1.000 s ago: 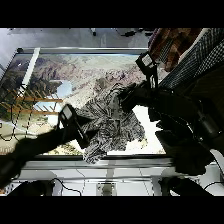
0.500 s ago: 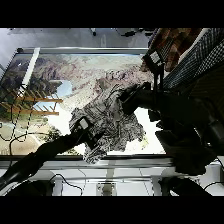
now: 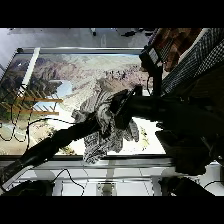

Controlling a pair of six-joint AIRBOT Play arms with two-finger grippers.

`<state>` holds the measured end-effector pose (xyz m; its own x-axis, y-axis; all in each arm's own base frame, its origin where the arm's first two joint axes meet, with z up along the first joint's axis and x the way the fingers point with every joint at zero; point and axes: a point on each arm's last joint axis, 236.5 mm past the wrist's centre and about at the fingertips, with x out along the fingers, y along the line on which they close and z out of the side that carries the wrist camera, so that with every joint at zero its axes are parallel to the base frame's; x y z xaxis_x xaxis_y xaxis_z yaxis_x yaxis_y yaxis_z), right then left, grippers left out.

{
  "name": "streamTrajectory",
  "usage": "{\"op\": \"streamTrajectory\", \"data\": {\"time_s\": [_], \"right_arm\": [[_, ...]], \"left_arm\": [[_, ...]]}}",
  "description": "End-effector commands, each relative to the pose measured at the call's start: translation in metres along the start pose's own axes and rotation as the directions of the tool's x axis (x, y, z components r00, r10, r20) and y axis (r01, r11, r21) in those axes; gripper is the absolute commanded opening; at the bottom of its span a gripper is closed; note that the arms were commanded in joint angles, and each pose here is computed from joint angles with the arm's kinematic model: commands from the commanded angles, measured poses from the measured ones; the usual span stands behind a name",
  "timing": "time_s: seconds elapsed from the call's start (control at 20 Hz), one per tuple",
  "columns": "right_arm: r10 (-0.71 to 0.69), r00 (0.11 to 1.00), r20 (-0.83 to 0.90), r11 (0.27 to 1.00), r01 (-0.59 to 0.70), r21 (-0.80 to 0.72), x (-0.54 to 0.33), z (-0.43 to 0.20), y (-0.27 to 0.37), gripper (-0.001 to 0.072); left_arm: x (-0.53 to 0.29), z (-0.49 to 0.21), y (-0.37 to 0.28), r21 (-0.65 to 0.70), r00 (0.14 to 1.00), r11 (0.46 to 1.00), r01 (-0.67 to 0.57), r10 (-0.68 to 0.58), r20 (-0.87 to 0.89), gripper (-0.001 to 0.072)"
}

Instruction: Fold the clothes and pants, and hang the long-sleeved shirts on hangers.

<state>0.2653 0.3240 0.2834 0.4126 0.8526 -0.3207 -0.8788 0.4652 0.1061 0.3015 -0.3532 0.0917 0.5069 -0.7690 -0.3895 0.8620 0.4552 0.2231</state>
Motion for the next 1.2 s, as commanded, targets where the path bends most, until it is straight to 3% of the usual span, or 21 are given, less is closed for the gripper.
{"op": "streamTrajectory", "data": {"time_s": [0.0,0.2,0.35,0.55,0.75,0.9,1.0,1.1,1.15], "right_arm": [[0.020,0.999,-0.051,1.000,-0.020,0.000,-0.004,-0.009,0.008,0.0059],[-0.171,0.984,-0.049,0.985,0.171,0.010,-0.038,-0.006,-0.044,0.0059],[-0.272,0.959,-0.076,0.961,0.276,0.037,-0.068,-0.013,-0.076,0.0059],[-0.332,0.933,-0.139,0.932,0.348,0.104,-0.080,-0.031,-0.107,0.0059],[-0.070,0.987,-0.145,0.951,0.110,0.290,-0.061,-0.031,-0.037,0.0059],[0.094,0.991,-0.091,0.938,-0.057,0.341,-0.058,-0.004,0.027,0.0059],[0.143,0.990,0.016,0.941,-0.141,0.308,-0.069,0.038,0.059,0.0059],[0.124,0.987,0.105,0.953,-0.148,0.265,-0.084,0.072,0.065,0.0059],[0.072,0.994,0.087,0.964,-0.092,0.250,-0.087,0.070,0.054,0.0059]], "left_arm": [[-0.001,0.013,0.028,-0.006,0.995,0.996,-0.093,0.093,0.030,0.0026],[-0.034,0.005,0.063,-0.143,0.989,0.979,-0.143,0.148,0.025,0.0025],[-0.085,0.014,0.093,-0.057,0.976,0.976,-0.211,0.214,0.041,0.0024],[-0.176,0.052,0.142,0.058,0.888,0.892,-0.449,0.438,0.142,0.0024],[-0.272,0.129,0.151,0.165,0.756,0.753,-0.637,0.569,0.324,0.0023],[-0.333,0.200,0.142,0.208,0.676,0.669,-0.713,0.581,0.453,0.0023],[-0.342,0.228,0.137,0.251,0.701,0.679,-0.690,0.540,0.466,0.0024],[-0.318,0.231,0.144,0.259,0.767,0.745,-0.615,0.489,0.414,0.0024],[-0.299,0.224,0.154,0.231,0.793,0.781,-0.580,0.478,0.377,0.0024]]}}
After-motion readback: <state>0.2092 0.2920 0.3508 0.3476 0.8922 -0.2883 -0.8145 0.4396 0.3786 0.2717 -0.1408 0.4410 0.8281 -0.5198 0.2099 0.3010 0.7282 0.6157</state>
